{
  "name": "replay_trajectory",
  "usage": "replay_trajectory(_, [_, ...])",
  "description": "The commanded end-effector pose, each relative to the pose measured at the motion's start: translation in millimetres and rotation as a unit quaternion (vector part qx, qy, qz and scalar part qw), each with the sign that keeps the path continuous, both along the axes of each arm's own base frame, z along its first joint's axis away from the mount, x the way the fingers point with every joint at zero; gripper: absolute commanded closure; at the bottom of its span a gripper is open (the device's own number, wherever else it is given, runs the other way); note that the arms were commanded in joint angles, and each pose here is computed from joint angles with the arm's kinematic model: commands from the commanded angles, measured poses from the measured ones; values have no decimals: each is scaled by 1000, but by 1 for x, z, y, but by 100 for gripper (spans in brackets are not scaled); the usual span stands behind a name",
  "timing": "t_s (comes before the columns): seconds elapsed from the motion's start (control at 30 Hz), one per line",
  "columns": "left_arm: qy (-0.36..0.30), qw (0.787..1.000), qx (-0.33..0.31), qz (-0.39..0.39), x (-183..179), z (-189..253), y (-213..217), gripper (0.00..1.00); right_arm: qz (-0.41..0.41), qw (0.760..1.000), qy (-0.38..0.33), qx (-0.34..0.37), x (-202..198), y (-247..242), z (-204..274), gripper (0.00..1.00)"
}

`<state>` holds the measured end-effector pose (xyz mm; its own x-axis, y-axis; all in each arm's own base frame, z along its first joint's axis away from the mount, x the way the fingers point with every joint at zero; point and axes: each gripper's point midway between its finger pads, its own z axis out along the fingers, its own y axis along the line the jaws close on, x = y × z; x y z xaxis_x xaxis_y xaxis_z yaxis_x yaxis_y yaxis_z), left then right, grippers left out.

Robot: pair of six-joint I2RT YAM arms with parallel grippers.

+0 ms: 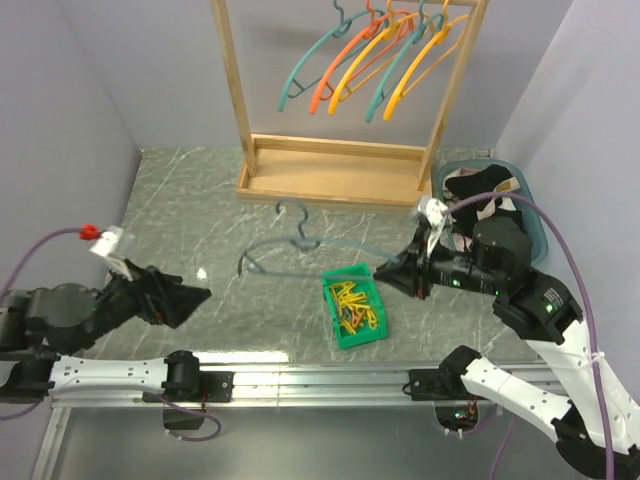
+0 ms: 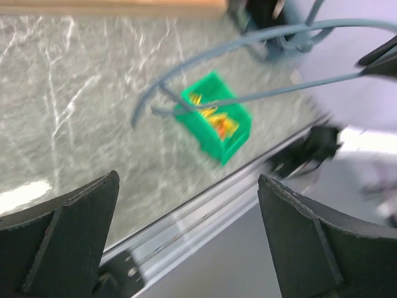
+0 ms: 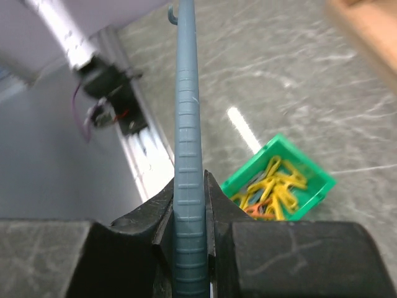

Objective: Remove the underwear clipped to the hanger
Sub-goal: Adjust the hanger, then move the hanger to the clothesline.

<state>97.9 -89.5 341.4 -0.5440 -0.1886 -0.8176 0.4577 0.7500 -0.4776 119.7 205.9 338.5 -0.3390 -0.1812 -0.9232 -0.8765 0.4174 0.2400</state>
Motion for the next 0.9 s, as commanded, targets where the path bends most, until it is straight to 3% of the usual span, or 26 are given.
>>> replay_trajectory(0.0, [-17,993,-99,56,14,18,19,1,-67,992,-66,79,36,8,67,100])
replay_trajectory(0.2, [2,998,-41,46,13,-24,-19,0,-140,956,-134,222,76,15,171,100])
replay_trajectory(0.4, [9,999,-21,29,11,-51,-52,1,-269,901,-142,309,141,11,225,100])
replay_trajectory(0.57, [5,999,-32,24,10,-55,-56,1,-368,879,-109,283,195,23,211,100])
replay_trajectory(0.63, [6,999,-36,24,10,-55,-54,1,-385,878,-97,266,204,32,205,100])
replay_trajectory(0.87, [7,998,-62,24,9,-50,-46,1,-486,832,-64,260,212,16,195,100])
